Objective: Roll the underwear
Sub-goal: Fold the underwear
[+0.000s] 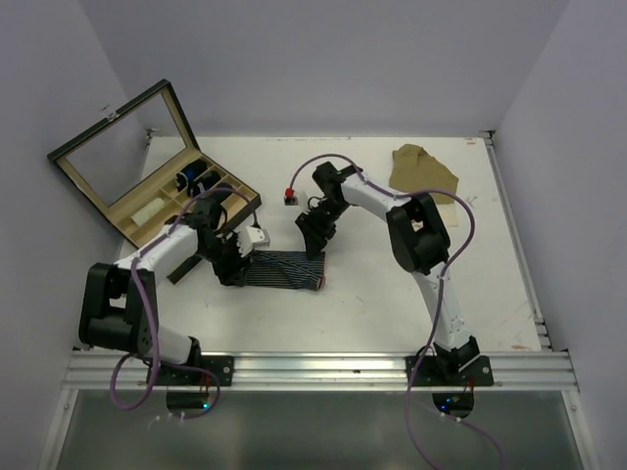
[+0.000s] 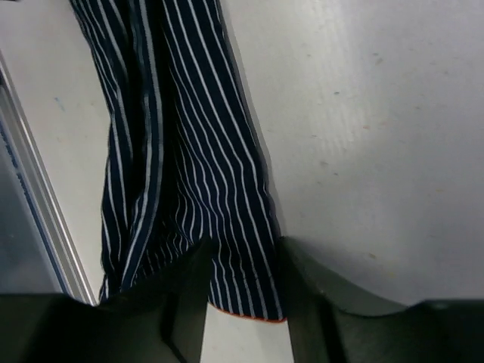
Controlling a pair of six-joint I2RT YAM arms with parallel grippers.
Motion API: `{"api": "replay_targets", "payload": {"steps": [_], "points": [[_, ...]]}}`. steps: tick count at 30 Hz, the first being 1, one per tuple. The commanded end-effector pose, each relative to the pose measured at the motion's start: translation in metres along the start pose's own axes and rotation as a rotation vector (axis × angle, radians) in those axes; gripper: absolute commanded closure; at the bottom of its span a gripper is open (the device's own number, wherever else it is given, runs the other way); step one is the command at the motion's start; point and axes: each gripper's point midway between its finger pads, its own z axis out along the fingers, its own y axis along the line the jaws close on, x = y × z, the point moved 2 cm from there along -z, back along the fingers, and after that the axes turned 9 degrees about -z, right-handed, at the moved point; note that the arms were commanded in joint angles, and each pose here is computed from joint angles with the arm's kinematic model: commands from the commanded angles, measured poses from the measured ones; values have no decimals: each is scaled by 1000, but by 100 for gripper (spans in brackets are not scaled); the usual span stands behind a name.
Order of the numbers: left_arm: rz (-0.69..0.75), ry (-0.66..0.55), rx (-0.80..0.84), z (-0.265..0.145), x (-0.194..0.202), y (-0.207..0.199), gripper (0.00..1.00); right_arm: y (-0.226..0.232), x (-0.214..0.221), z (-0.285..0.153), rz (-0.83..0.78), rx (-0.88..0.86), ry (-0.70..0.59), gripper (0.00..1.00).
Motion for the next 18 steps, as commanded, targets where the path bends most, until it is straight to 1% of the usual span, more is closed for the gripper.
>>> {"api": "replay_targets", "payload": {"steps": [1, 2, 3, 4, 5, 6, 7, 8, 9, 10, 11, 12, 13, 14, 15, 16, 17, 18], "points": [[-16, 78, -16, 16, 17, 1, 46, 3, 4, -4, -28, 20, -23, 60], [-33, 85, -21, 20, 18, 3, 46, 7, 17, 1, 7, 8, -7, 65], [-23, 73, -38, 23, 13, 8, 46, 9, 24, 3, 22, 3, 6, 81], [-34, 80, -42, 28, 13, 13, 46, 12, 31, 4, 36, 5, 19, 91], [-52, 69, -55, 30, 8, 18, 46, 14, 49, 11, 93, -2, 41, 95], [-47, 46, -72, 33, 1, 25, 46, 21, 50, 6, 101, 0, 28, 95], [-51, 27, -66, 37, -10, 33, 46, 27, 55, 6, 155, -3, 26, 95], [-56, 15, -58, 41, -16, 36, 46, 31, 71, 12, 199, -8, 30, 95], [-45, -4, -54, 46, -26, 41, 46, 38, 69, 6, 215, 3, 7, 94], [-51, -31, -33, 52, -43, 48, 46, 48, 69, 7, 262, -28, -13, 89], [-44, -44, -16, 57, -52, 49, 46, 57, 77, 8, 297, -52, -17, 74], [-21, -76, 8, 64, -73, 53, 46, 68, 71, 2, 332, -76, -50, 53], [-15, -86, 15, 69, -81, 54, 45, 74, 72, 1, 352, -89, -60, 49], [14, -113, 10, 73, -96, 58, 45, 78, 68, -2, 358, -96, -82, 38], [48, -119, 24, 81, -108, 53, 44, 84, 60, -10, 350, -96, -110, 33], [70, -136, 27, 88, -126, 60, 43, 92, 55, -14, 365, -126, -137, 32], [108, -150, 34, 97, -141, 56, 43, 96, 51, -18, 363, -133, -152, 30], [116, -156, 39, 103, -150, 56, 41, 98, 47, -23, 354, -125, -168, 29]]}}
